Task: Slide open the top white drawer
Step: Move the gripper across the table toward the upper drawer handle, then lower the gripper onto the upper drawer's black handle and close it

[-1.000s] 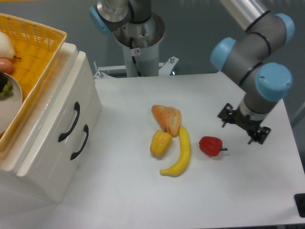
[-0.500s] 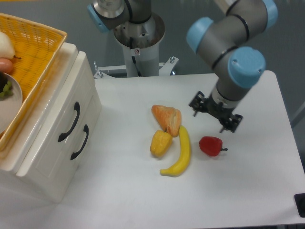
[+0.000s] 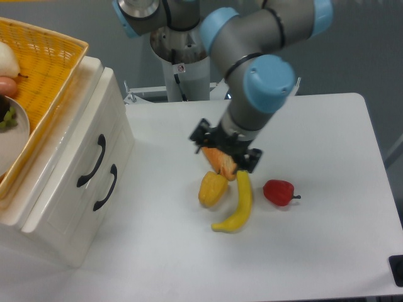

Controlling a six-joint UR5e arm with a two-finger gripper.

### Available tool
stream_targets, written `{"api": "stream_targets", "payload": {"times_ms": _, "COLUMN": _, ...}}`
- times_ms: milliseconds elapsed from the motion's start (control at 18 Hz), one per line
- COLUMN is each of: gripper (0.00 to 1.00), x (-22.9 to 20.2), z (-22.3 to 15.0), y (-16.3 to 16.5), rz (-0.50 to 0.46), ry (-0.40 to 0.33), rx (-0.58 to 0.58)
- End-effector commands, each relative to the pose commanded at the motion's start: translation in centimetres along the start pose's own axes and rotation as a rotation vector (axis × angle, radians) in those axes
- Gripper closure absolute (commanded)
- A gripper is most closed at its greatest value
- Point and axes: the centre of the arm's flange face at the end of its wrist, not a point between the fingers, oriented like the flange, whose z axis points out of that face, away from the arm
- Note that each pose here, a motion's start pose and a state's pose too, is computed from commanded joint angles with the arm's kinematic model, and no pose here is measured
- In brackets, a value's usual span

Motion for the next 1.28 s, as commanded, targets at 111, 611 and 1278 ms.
{"api": "stream_targets", "payload": {"times_ms": 111, "gripper": 0.0, "x": 1.6, "z": 0.5, "y": -0.6, "rz": -0.005, "ry": 0.035, "rx": -0.003}}
{"api": "stream_targets", "payload": {"times_ms": 611, "gripper": 0.0, "x": 6.5, "z": 0.7, "y": -2.0, "rz": 0.007, "ry": 0.111, "rx": 0.025}}
{"api": "stream_targets", "payload": {"times_ms": 1278, "gripper": 0.0, "x": 10.0, "z": 3.8, "y": -5.2, "rz": -0.067, "ry": 0.165, "rx": 0.044}}
